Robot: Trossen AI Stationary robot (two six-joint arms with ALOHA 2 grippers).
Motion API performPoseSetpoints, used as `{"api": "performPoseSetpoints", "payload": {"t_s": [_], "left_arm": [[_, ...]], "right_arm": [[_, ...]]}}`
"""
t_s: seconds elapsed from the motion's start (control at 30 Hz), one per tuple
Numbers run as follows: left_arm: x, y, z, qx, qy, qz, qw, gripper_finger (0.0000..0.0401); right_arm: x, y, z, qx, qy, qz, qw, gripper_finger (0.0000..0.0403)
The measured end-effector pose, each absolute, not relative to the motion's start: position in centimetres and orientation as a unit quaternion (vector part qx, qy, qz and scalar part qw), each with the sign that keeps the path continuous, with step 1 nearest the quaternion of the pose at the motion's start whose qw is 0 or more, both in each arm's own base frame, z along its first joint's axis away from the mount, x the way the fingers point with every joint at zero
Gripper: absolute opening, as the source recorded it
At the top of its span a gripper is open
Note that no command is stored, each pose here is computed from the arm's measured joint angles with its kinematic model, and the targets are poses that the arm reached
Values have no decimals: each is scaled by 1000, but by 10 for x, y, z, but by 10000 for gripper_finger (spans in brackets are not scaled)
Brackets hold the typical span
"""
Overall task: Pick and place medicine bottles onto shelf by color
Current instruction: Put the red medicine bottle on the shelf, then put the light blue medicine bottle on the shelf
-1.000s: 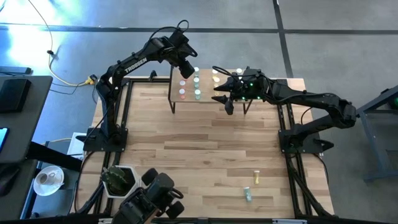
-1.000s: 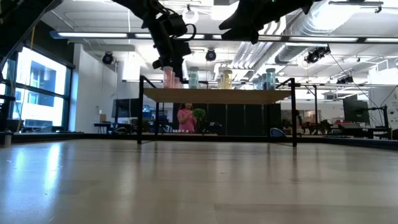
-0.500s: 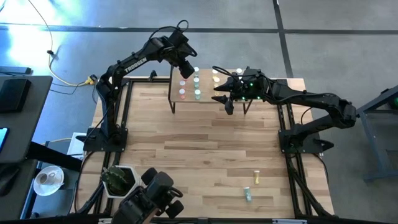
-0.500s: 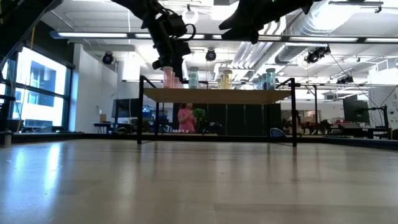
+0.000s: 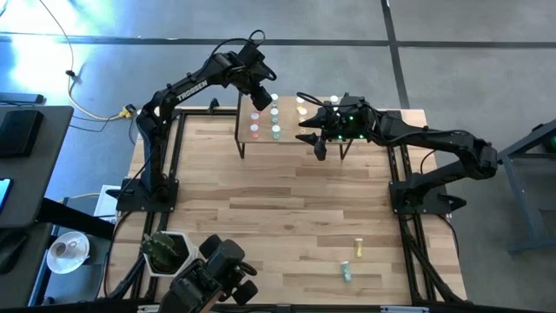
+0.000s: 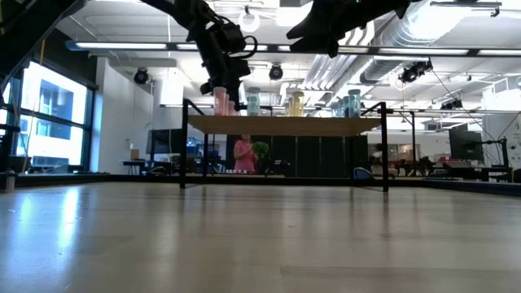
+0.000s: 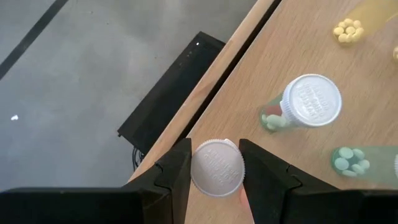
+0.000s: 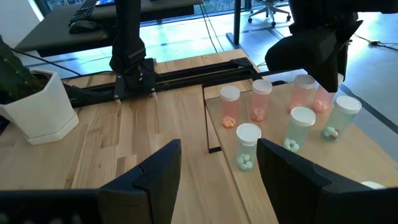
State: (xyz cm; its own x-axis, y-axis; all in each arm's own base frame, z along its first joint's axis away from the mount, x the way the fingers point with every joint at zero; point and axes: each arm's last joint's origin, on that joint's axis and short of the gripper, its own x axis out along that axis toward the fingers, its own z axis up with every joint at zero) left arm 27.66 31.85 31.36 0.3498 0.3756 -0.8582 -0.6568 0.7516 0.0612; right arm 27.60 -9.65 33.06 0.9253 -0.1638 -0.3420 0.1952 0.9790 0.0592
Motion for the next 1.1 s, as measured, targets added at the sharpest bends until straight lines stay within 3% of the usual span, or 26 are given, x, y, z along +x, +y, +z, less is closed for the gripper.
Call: {"api": "performPoseSetpoints", "payload": {"t_s": [0.4, 0.8, 1.1], "left_arm": [[277, 319, 313, -148, 473, 319, 808, 118], [277, 319, 311, -151, 477, 318, 805, 179], [278, 320, 315, -146, 469, 322, 809, 188]], "right_arm": [[276, -97, 331, 46, 170, -92, 980, 201], [276, -97, 331, 46, 170, -92, 980, 201], [276, -97, 331, 45, 170, -91, 980, 201]]}}
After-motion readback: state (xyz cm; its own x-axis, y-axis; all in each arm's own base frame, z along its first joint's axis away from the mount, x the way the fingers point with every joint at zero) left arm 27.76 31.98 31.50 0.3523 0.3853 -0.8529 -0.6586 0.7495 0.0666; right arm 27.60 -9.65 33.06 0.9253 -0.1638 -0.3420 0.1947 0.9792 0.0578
